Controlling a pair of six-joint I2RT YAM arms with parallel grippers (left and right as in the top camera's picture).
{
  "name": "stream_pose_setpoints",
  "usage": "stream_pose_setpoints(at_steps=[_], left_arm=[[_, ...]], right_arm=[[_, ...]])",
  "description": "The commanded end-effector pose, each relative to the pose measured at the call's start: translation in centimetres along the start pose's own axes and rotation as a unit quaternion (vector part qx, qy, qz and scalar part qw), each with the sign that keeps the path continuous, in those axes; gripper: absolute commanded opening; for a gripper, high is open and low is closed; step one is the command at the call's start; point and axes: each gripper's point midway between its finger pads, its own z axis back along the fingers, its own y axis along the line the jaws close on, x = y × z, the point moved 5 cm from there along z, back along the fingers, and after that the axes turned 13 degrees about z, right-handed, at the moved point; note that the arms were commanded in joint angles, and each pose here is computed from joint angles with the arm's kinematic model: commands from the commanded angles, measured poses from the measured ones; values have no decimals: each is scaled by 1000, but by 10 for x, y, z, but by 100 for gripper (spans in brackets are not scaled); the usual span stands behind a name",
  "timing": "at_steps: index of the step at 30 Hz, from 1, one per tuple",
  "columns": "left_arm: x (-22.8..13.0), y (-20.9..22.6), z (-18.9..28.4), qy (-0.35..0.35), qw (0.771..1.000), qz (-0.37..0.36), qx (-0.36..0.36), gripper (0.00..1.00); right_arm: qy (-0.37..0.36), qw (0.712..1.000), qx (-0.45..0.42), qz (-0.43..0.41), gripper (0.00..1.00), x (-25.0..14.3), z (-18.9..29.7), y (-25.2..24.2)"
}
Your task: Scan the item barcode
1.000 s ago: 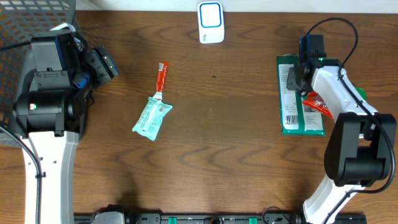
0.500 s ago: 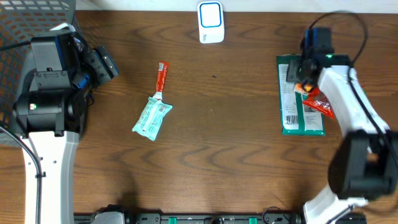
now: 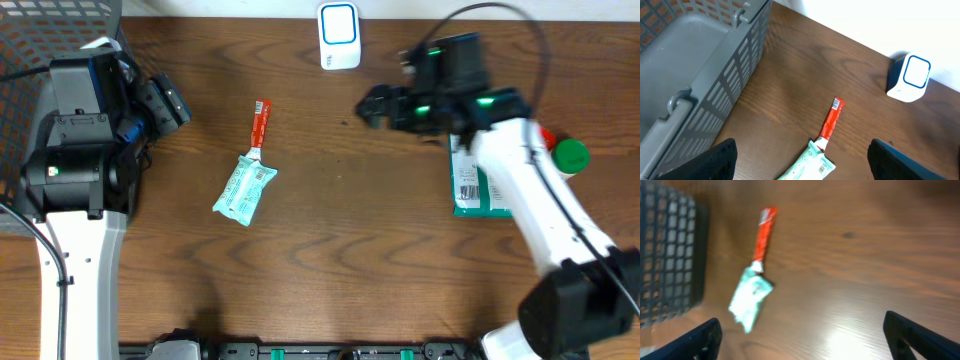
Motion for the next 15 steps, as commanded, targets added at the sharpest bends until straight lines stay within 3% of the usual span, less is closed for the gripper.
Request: stream_pose_setpoints(at_steps=[1, 8, 15], left_arm=[[3, 0, 2, -5, 1000, -1, 2, 84], [3, 0, 2, -5, 1000, -1, 2, 84], [3, 0, 2, -5, 1000, -1, 2, 84]], right_arm=[[44, 998, 46, -17, 93, -21, -41, 41], [90, 988, 113, 54, 83, -71, -129, 126], [57, 957, 168, 230, 83, -117, -175, 198]])
